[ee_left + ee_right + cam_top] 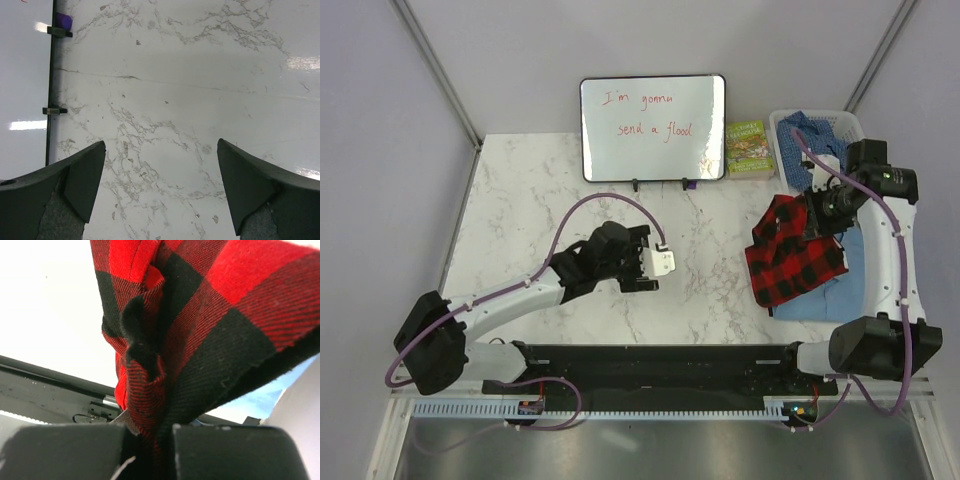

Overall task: Fold and stack the long sleeve shirts
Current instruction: Neatly place the folded shirt to the corner

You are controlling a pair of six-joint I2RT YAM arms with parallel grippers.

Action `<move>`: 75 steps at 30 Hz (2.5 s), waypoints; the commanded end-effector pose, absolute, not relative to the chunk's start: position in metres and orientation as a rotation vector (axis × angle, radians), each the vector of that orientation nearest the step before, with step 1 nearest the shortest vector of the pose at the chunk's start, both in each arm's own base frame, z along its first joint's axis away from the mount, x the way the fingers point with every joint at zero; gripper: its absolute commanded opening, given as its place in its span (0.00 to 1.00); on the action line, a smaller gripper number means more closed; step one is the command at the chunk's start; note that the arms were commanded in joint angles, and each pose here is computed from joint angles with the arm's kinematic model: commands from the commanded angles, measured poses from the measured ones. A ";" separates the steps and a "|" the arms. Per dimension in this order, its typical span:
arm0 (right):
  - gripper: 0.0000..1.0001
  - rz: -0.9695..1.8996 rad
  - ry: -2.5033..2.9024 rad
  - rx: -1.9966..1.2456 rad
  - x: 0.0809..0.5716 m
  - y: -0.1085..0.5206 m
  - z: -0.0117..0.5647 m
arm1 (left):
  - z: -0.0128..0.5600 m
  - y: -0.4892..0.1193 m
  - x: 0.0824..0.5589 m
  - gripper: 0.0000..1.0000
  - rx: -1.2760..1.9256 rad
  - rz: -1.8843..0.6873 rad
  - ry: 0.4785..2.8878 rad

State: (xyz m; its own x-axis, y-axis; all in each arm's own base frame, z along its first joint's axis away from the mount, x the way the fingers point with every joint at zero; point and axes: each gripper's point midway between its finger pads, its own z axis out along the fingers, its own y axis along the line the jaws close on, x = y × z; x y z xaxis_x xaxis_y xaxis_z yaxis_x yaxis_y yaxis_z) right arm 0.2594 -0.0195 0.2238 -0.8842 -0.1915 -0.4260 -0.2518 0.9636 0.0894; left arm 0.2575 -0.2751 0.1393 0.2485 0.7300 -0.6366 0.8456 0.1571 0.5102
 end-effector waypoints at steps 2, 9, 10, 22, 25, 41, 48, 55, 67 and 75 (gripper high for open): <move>0.00 0.192 2.726 -0.289 0.225 -0.020 0.237 | 0.139 -0.281 0.265 0.99 1.602 -0.143 1.445; 0.00 0.304 2.799 -0.201 0.226 -0.047 0.208 | 0.139 -0.277 0.267 0.99 1.609 -0.130 1.438; 0.00 0.330 2.820 -0.195 0.227 -0.050 0.201 | 0.138 -0.275 0.267 0.99 1.610 -0.125 1.439; 0.00 0.509 2.848 -0.273 0.242 -0.119 0.149 | 0.128 -0.265 0.263 0.99 1.625 -0.123 1.482; 0.00 0.526 2.843 -0.298 0.247 -0.136 0.138 | 0.127 -0.264 0.262 0.99 1.627 -0.125 1.489; 0.30 0.456 2.878 -0.298 0.258 -0.174 0.065 | 0.123 -0.257 0.259 0.99 1.631 -0.134 1.573; 0.57 0.219 2.848 -0.288 0.260 -0.204 0.088 | 0.123 -0.246 0.255 0.99 1.555 -0.208 1.709; 0.69 -0.007 2.809 -0.279 0.266 -0.231 0.132 | 0.123 -0.229 0.262 0.99 1.415 -0.284 1.869; 0.72 0.234 2.752 -0.321 0.273 -0.166 0.147 | 0.137 -0.189 0.269 0.99 1.189 -0.386 2.059; 0.64 0.297 2.932 -0.263 0.244 -0.184 0.074 | 0.134 -0.165 0.270 0.99 1.082 -0.388 2.136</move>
State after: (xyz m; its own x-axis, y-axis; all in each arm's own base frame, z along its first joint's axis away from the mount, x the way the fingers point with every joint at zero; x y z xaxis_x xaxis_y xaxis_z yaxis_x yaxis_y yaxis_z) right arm 0.2613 -0.1714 0.1079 -0.9448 -0.1807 -0.2733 -0.2282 0.9615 0.1531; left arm 0.2729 -0.1669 0.1195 -0.3722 0.6406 -0.6716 0.8158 0.5709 0.0924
